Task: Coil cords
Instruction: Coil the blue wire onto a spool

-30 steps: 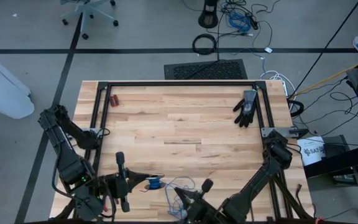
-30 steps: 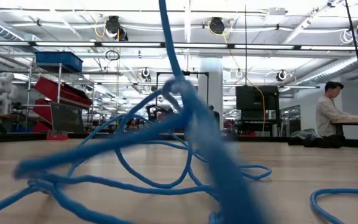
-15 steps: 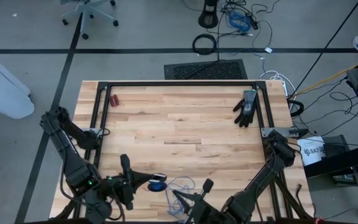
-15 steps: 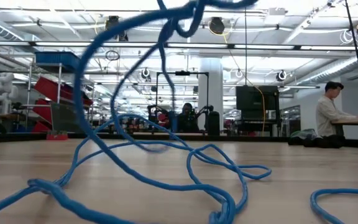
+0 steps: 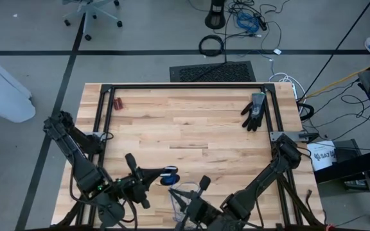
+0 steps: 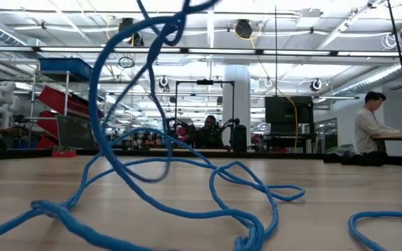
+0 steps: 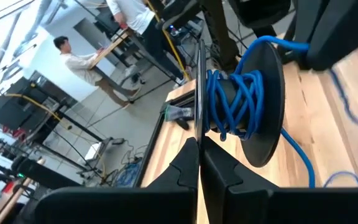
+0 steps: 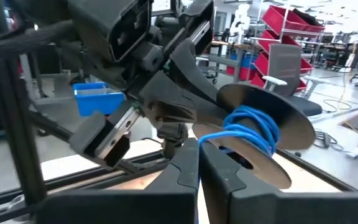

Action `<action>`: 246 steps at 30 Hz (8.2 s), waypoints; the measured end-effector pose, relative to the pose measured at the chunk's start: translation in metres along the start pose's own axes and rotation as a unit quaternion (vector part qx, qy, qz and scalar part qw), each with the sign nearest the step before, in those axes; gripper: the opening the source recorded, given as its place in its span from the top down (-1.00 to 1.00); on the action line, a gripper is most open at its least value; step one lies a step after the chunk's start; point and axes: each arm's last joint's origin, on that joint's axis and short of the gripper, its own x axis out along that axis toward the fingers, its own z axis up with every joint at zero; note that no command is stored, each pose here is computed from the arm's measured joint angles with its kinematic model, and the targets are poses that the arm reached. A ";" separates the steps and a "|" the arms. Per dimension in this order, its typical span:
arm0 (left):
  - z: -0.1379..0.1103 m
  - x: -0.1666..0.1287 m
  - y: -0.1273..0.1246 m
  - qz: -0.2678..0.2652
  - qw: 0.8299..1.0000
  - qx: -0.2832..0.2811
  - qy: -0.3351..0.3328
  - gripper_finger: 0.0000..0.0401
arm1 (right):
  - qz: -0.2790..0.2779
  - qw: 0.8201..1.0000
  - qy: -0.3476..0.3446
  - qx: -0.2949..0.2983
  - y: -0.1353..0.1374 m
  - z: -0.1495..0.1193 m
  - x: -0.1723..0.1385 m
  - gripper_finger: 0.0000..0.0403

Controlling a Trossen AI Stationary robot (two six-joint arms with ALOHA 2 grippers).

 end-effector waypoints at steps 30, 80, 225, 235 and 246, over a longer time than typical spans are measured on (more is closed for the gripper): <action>0.006 0.014 -0.003 0.041 0.999 -0.032 -0.003 0.97 | -0.036 0.999 -0.009 -0.026 -0.001 0.004 -0.001 1.00; 0.031 -0.001 -0.001 0.025 0.990 -0.131 -0.051 0.97 | 0.050 0.993 0.076 -0.075 0.004 -0.039 -0.045 0.71; 0.015 -0.008 -0.032 0.042 0.986 0.162 -0.017 0.97 | 0.058 0.998 0.021 0.014 0.012 -0.010 -0.036 1.00; 0.015 0.008 -0.033 0.062 0.987 0.149 -0.003 0.97 | 0.053 0.999 -0.003 0.014 0.008 0.001 -0.016 1.00; 0.023 0.014 -0.031 0.071 0.993 0.094 -0.013 0.97 | 0.039 0.999 -0.002 0.017 0.003 0.001 0.001 1.00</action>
